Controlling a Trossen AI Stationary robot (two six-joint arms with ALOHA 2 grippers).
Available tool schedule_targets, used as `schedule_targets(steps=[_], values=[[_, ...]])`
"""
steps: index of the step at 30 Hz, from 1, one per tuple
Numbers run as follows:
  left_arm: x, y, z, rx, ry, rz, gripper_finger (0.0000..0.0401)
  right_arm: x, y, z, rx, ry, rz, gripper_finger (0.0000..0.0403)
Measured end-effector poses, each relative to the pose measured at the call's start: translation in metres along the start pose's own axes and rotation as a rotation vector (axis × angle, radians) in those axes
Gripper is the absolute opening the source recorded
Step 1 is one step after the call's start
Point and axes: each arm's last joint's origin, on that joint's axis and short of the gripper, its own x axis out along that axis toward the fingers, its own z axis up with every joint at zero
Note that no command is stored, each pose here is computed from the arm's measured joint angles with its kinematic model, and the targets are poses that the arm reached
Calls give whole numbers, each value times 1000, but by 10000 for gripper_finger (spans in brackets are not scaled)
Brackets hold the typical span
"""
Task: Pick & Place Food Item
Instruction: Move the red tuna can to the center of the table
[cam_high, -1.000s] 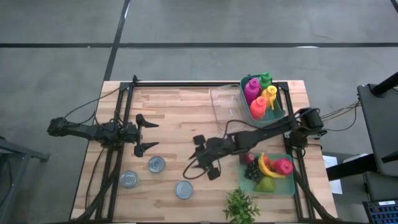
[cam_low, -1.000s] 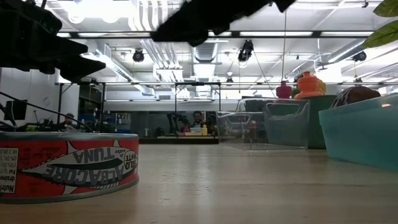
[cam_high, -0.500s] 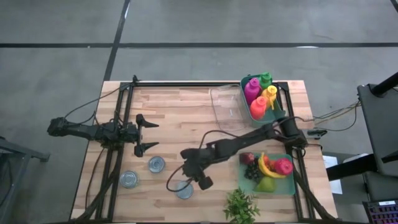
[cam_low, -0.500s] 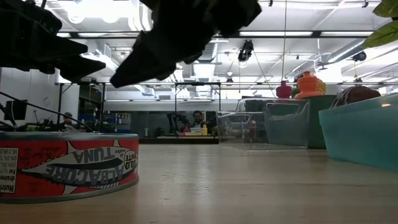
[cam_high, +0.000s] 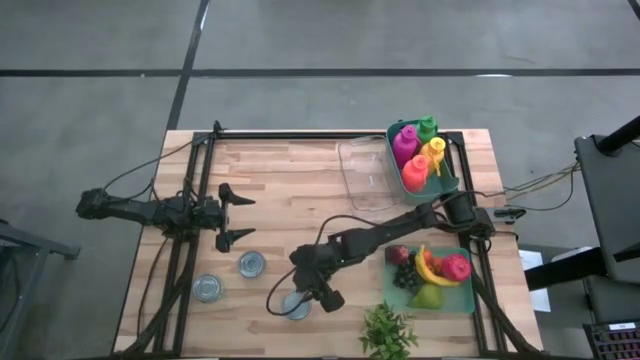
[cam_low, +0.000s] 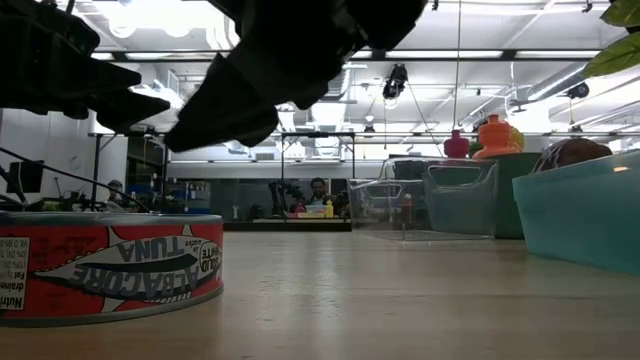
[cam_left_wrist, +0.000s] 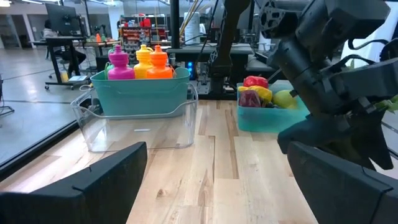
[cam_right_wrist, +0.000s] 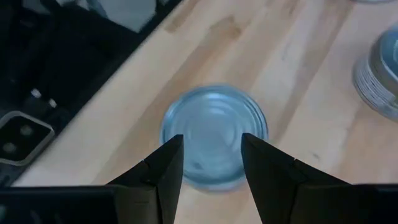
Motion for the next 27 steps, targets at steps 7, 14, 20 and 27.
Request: schedule_targets(steps=[7, 14, 20, 27], values=[[0, 0, 0, 0, 0, 0, 391, 8, 1, -4, 42, -42, 76, 157], [0, 0, 0, 0, -1, 0, 390, 20, -3, -10, 60, -60, 129, 157], [0, 0, -1, 2, 8, -1, 390, 27, -11, -14, 97, -84, 146, 157], [1, 0, -1, 4, 17, -2, 390, 36, -33, -32, 279, -50, 210, 157]])
